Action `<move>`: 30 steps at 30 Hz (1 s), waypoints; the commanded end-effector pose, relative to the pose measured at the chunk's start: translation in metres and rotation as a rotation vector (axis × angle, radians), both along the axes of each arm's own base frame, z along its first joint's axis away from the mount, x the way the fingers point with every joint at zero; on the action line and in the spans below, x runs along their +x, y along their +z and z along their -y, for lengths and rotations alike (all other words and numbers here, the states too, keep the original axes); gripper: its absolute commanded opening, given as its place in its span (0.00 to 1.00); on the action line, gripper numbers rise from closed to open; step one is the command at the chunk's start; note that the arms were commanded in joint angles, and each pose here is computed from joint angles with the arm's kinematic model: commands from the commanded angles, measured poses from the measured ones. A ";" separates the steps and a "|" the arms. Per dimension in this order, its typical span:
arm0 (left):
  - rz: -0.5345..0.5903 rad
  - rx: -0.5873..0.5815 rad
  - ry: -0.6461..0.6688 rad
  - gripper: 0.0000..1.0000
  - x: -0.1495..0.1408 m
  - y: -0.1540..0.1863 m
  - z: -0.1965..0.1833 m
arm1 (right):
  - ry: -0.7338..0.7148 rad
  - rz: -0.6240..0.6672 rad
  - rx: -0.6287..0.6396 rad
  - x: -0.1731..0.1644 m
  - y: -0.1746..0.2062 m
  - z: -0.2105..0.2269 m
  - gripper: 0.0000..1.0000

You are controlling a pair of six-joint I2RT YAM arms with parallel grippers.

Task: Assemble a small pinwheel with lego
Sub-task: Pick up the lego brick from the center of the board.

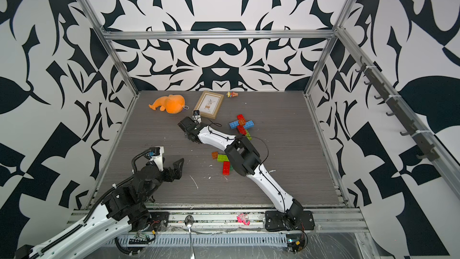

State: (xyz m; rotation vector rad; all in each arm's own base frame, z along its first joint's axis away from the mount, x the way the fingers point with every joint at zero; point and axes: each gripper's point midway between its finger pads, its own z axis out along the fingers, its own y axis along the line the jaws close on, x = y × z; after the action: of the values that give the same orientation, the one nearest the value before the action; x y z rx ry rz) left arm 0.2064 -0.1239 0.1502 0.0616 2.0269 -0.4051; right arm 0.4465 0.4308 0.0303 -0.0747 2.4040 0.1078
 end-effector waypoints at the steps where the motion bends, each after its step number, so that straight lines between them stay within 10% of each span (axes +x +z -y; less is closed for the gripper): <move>1: 0.009 -0.018 0.000 1.00 0.001 0.007 0.001 | -0.004 -0.018 -0.065 -0.013 -0.005 0.015 0.92; 16: 0.004 -0.015 -0.008 1.00 0.002 0.006 0.003 | 0.111 -0.022 0.012 -0.028 0.004 0.009 0.57; 30: -0.004 -0.008 -0.021 1.00 0.002 0.005 0.007 | 0.227 -0.031 0.036 -0.040 -0.008 0.002 0.60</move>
State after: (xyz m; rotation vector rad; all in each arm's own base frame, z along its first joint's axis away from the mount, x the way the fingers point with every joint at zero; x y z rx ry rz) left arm 0.2062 -0.1285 0.1432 0.0857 2.0572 -0.4021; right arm 0.4211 0.4300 0.0292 -0.2749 2.3737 0.2275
